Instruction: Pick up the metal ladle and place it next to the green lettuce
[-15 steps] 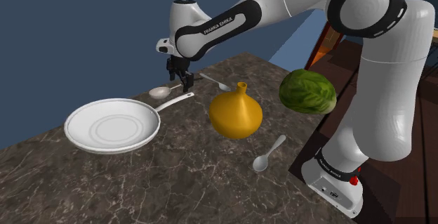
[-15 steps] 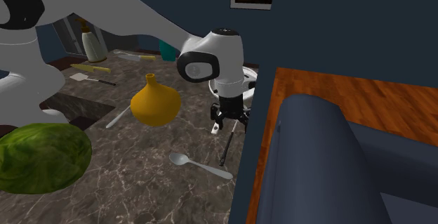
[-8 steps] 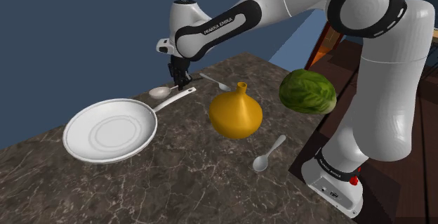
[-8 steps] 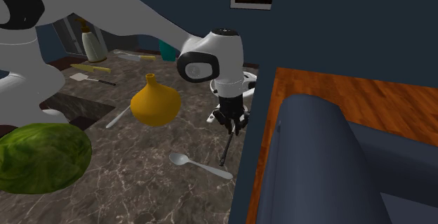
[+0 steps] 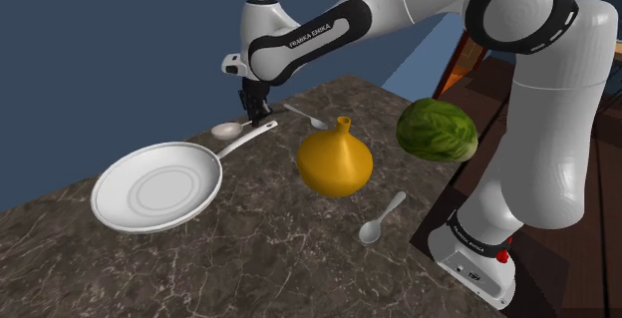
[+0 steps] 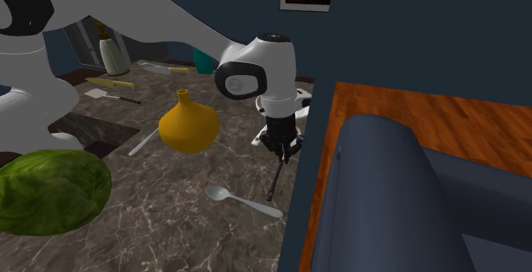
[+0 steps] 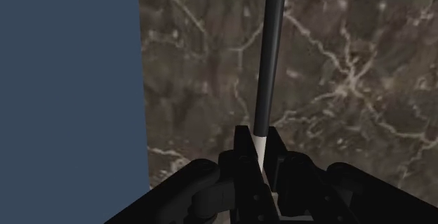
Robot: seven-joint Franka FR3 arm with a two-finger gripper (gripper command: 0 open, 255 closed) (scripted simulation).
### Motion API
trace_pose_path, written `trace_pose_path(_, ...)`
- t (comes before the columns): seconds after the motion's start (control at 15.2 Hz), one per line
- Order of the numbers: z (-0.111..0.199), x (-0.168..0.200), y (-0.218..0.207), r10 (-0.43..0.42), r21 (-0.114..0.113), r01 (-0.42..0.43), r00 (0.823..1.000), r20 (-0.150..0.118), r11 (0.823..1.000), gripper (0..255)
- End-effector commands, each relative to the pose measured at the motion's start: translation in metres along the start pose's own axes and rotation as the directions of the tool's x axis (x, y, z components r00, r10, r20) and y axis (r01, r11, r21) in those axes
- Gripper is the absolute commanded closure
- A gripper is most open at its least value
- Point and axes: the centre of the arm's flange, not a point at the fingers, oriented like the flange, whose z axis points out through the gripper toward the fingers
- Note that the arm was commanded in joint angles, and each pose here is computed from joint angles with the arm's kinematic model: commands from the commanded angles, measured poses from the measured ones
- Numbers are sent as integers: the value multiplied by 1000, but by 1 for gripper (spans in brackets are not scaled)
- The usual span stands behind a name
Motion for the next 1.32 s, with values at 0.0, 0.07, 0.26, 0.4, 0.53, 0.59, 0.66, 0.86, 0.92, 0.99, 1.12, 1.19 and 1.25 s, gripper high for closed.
trace_pose_path(0.0, -8, 0, 0, 0, 0, 0, 1000, 0, 1000, 255)
trace_pose_path(0.07, -13, 0, 1, 0, 0, 0, 1000, 0, 1000, 255)
trace_pose_path(0.26, -29, 1, 3, 0, 0, 0, 1000, 0, 1000, 255)
trace_pose_path(0.4, -39, 1, 4, 0, 0, 0, 1000, 0, 1000, 255)
trace_pose_path(0.53, -50, 1, 5, 0, 0, 0, 1000, 0, 1000, 255)
trace_pose_path(0.59, -55, 1, 5, 0, 0, 0, 1000, 0, 1000, 255)
trace_pose_path(0.66, -60, 1, 6, 0, 0, 0, 1000, 0, 1000, 255)
trace_pose_path(0.86, -76, 2, 8, 0, 0, 0, 1000, 0, 1000, 255)
trace_pose_path(0.92, -81, 2, 8, 0, 0, 0, 1000, 0, 1000, 255)
trace_pose_path(0.99, -86, 2, 9, 0, 0, 0, 1000, 0, 1000, 255)
trace_pose_path(1.12, -97, 2, 10, 0, 0, 0, 1000, 0, 1000, 255)
trace_pose_path(1.19, -102, 3, 11, 0, 0, 0, 1000, 0, 1000, 255)
trace_pose_path(1.25, -107, 3, 11, 0, 0, 0, 1000, 0, 1000, 255)
